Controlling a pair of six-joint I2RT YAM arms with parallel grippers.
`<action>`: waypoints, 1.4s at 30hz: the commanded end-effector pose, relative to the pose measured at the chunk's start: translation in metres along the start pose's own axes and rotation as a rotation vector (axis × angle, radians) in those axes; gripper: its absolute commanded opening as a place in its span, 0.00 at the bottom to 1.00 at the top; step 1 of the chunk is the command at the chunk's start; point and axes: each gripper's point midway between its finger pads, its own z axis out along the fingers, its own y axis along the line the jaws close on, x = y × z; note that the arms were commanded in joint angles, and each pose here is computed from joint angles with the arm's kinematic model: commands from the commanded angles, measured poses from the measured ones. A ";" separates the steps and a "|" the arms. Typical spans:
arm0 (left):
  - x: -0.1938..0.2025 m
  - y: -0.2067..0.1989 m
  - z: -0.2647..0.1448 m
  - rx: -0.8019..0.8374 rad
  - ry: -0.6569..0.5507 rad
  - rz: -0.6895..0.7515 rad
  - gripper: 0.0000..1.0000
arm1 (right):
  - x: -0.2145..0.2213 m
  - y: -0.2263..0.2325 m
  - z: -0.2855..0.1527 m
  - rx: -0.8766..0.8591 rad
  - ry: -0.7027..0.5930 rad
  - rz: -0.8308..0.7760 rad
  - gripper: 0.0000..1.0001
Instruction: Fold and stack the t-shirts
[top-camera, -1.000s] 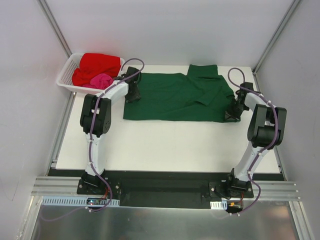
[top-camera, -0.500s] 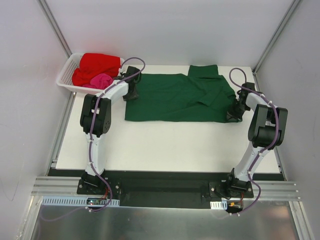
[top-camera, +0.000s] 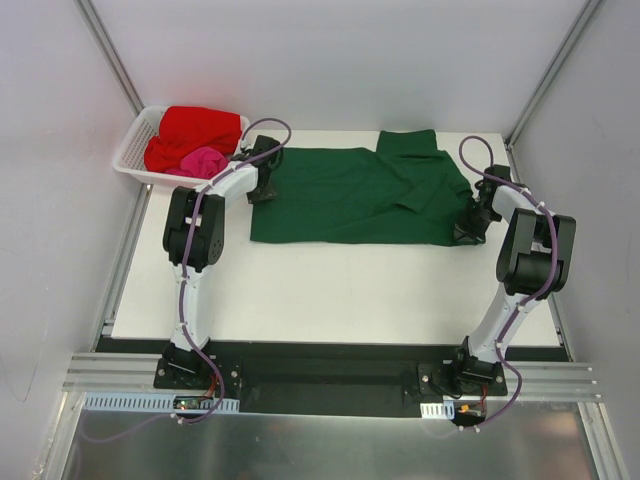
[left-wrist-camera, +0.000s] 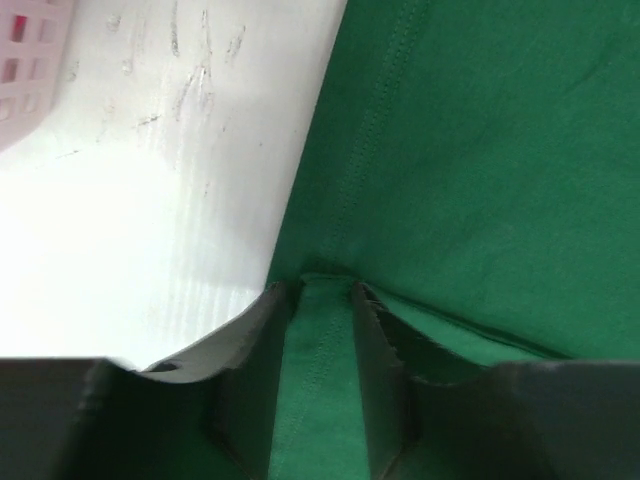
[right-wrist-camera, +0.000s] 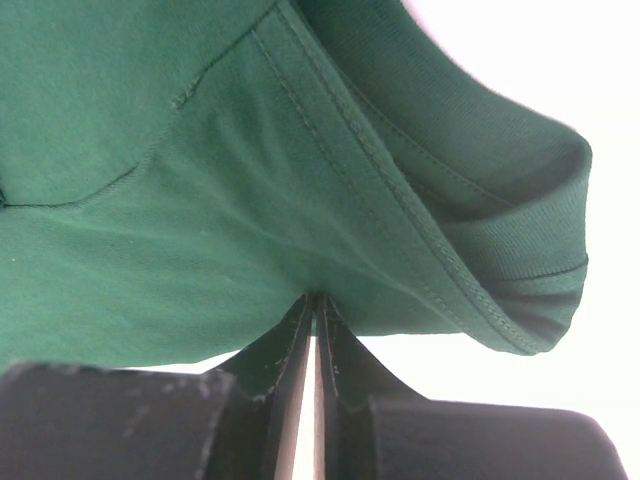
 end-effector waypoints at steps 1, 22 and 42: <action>0.007 0.009 0.007 -0.031 0.031 -0.009 0.26 | 0.006 -0.021 -0.005 0.081 0.017 -0.009 0.09; -0.027 0.028 -0.015 -0.090 -0.075 -0.057 0.17 | 0.004 -0.021 -0.004 0.081 0.015 -0.012 0.09; -0.053 0.048 -0.028 -0.115 -0.153 -0.110 0.00 | 0.005 -0.022 -0.004 0.087 0.020 -0.015 0.09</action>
